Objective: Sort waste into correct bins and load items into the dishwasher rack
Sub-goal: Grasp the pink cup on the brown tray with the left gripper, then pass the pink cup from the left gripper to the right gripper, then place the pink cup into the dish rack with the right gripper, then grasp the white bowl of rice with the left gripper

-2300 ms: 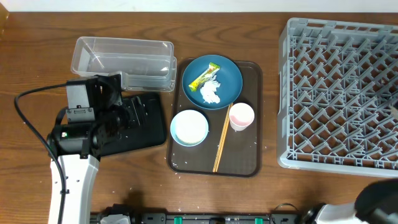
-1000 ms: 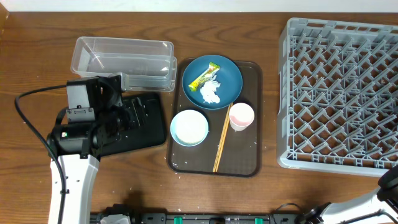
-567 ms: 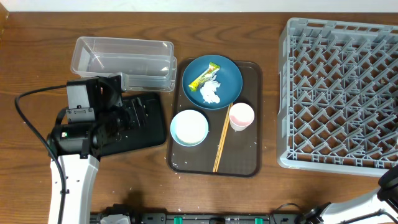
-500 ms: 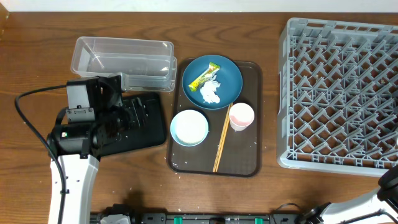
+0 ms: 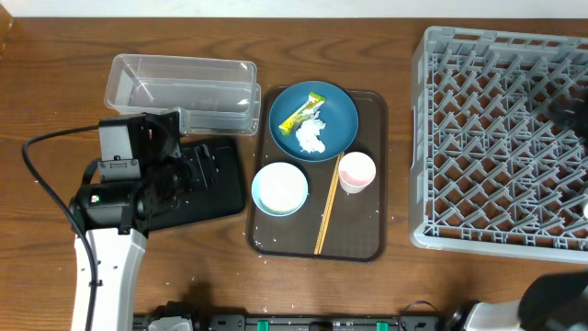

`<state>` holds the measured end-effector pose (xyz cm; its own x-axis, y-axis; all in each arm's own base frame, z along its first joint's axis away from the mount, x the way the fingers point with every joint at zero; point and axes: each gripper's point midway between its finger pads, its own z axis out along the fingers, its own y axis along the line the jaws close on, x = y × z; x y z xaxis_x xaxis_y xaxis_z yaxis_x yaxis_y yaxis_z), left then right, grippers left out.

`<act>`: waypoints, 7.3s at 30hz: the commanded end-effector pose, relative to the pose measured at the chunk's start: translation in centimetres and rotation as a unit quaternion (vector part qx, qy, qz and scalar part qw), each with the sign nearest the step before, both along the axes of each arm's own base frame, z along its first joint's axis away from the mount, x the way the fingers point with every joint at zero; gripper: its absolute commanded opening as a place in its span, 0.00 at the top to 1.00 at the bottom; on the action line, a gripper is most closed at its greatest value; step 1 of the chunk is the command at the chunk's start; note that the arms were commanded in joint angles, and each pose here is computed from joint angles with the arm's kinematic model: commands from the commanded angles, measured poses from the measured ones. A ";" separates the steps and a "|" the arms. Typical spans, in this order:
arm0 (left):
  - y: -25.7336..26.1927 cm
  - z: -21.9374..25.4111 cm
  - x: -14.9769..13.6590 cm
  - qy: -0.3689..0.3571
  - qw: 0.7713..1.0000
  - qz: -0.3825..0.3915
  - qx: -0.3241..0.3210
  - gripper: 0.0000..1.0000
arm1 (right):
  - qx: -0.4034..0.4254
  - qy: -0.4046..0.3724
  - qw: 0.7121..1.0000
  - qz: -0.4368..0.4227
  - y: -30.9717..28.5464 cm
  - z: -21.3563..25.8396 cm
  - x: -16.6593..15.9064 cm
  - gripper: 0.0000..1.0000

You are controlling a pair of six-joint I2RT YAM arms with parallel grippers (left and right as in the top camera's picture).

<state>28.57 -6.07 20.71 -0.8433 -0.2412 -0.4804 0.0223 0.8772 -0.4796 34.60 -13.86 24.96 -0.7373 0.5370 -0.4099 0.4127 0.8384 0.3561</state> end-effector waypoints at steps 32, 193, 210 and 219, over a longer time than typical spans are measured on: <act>-23.1 -15.4 2.5 0.068 0.967 -0.238 0.057 0.81 | -0.049 0.057 0.985 0.153 10.6 -0.6 -0.2 0.09; -16.1 -19.0 -2.9 0.173 0.924 -0.223 0.258 0.86 | -0.052 0.119 0.971 0.200 13.9 -3.9 0.1 0.01; -13.7 -10.5 -3.7 0.131 0.945 -0.194 0.228 0.94 | -0.053 0.121 0.971 0.199 13.8 -3.9 0.1 0.01; -9.2 -5.2 -1.5 0.098 0.978 -0.144 0.114 0.94 | -0.063 0.130 0.970 0.195 13.4 -4.0 -0.2 0.01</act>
<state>26.26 -15.67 13.78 -0.9420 0.1550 -0.2977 0.2187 0.9564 -0.1938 34.66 -0.26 20.99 -0.9583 0.1741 -0.2267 0.1309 0.9723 0.1936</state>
